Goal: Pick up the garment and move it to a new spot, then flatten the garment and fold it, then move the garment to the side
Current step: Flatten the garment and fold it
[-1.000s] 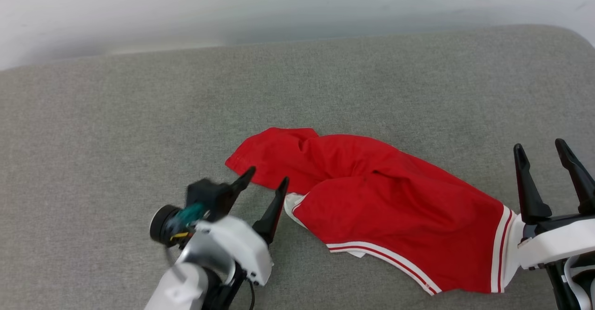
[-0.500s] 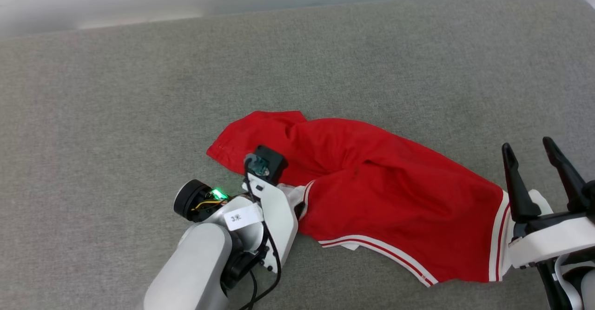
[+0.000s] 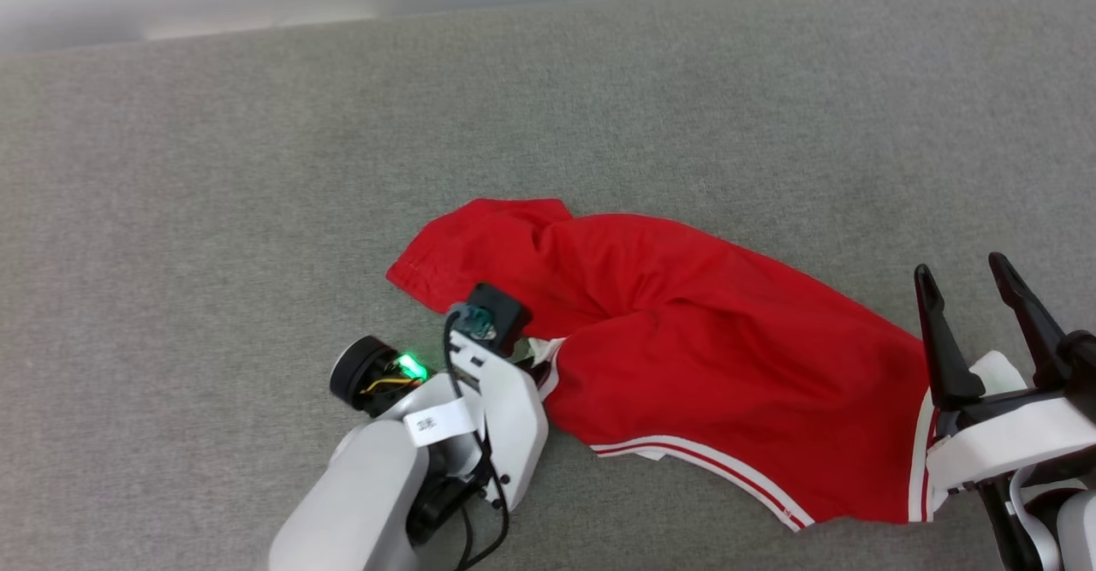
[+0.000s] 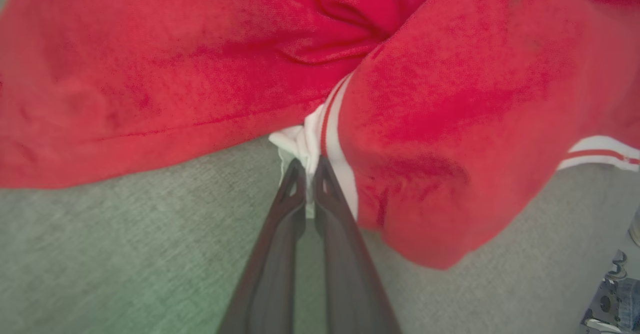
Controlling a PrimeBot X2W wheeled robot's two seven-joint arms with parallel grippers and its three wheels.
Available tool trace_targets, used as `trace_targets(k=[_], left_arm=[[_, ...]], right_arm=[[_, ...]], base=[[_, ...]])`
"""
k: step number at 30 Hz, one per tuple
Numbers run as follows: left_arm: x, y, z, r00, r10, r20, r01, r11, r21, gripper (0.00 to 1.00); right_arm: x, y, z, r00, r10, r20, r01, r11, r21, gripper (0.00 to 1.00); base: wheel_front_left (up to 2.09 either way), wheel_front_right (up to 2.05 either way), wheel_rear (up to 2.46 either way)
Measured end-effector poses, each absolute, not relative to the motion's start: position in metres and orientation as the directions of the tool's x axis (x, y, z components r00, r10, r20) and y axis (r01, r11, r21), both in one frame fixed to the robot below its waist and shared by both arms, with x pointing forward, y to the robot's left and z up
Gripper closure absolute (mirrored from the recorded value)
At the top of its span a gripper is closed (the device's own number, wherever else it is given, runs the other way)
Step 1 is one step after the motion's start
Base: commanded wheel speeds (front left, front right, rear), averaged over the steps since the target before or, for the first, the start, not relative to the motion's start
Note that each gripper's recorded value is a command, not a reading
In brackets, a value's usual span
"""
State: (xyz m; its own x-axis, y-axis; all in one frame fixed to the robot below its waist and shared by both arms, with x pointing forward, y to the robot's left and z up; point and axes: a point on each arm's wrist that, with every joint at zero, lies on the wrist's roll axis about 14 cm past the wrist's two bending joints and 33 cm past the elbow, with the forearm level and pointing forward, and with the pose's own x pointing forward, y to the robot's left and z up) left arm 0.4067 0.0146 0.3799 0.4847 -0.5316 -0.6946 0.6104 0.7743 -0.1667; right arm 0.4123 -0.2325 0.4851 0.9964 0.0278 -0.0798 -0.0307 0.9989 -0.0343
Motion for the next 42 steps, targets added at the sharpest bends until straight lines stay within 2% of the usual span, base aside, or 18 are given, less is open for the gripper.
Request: trace_targets(k=[6,10,15,17,20,23,25,26,27,28,32,35,38,42], left_arm=[[0.424,0.050,0.415,0.679,-0.474,-0.561,0.506,0.855,-0.110,1.00],[0.435,0.090,0.453,0.820,-0.380,-0.428,0.395,0.917,-0.058,1.00],[0.427,0.145,0.489,0.926,-0.229,-0.301,0.238,0.971,-0.007,1.00],[0.417,0.166,0.492,0.944,-0.164,-0.285,0.173,0.985,0.008,1.00],[0.390,0.185,0.470,0.928,-0.107,-0.356,0.111,0.994,-0.009,1.00],[0.354,0.187,0.434,0.868,-0.104,-0.486,0.105,0.994,-0.025,1.00],[0.328,0.184,0.405,0.797,-0.127,-0.590,0.125,0.991,-0.045,1.00],[0.316,0.180,0.394,0.762,-0.142,-0.631,0.139,0.989,-0.055,0.91],[0.309,0.178,0.388,0.744,-0.148,-0.652,0.140,0.988,-0.065,0.54],[0.308,0.178,0.386,0.741,-0.147,-0.655,0.140,0.988,-0.064,0.00],[0.318,0.188,0.394,0.789,-0.107,-0.605,0.111,0.993,-0.031,0.00],[0.334,0.188,0.414,0.852,-0.102,-0.513,0.096,0.995,-0.037,0.00],[0.354,0.192,0.447,0.926,-0.091,-0.365,0.088,0.996,-0.024,0.00],[0.373,0.198,0.503,0.991,-0.080,-0.111,0.082,0.997,0.013,0.00]], right_arm=[[0.412,-0.225,0.496,0.997,0.049,-0.052,-0.051,0.998,-0.032,0.00],[0.412,-0.215,0.498,0.995,0.078,-0.055,-0.080,0.996,-0.027,0.00],[0.413,-0.198,0.500,0.990,0.127,-0.057,-0.128,0.992,-0.020,0.00],[0.413,-0.193,0.500,0.988,0.140,-0.059,-0.141,0.990,-0.018,0.00],[0.413,-0.188,0.498,0.986,0.153,-0.068,-0.154,0.988,-0.014,0.00],[0.412,-0.186,0.493,0.984,0.158,-0.085,-0.159,0.987,-0.013,0.00],[0.412,-0.185,0.491,0.983,0.159,-0.096,-0.161,0.987,-0.015,0.00],[0.412,-0.186,0.490,0.982,0.158,-0.101,-0.161,0.987,-0.018,0.00],[0.411,-0.185,0.489,0.981,0.159,-0.109,-0.162,0.987,-0.019,0.00],[0.411,-0.185,0.488,0.981,0.160,-0.111,-0.163,0.986,-0.019,0.00],[0.410,-0.183,0.486,0.979,0.165,-0.123,-0.168,0.986,-0.018,0.00],[0.408,-0.177,0.486,0.973,0.188,-0.134,-0.193,0.981,-0.025,0.00],[0.410,-0.171,0.491,0.966,0.217,-0.137,-0.224,0.974,-0.035,0.00],[0.417,-0.145,0.505,0.934,0.316,-0.165,-0.326,0.945,-0.036,0.00]], base=[[0.00,0.00,0.00],[0.00,0.00,0.00],[0.00,0.00,0.00],[0.00,0.00,0.00],[0.00,0.00,0.00],[0.00,0.00,0.00],[0.00,0.00,0.00],[0.00,0.00,0.00],[0.00,0.00,0.00],[0.00,0.00,0.00],[0.00,0.00,0.00],[0.00,0.00,0.00],[0.00,0.00,0.00],[0.00,0.00,0.00]])
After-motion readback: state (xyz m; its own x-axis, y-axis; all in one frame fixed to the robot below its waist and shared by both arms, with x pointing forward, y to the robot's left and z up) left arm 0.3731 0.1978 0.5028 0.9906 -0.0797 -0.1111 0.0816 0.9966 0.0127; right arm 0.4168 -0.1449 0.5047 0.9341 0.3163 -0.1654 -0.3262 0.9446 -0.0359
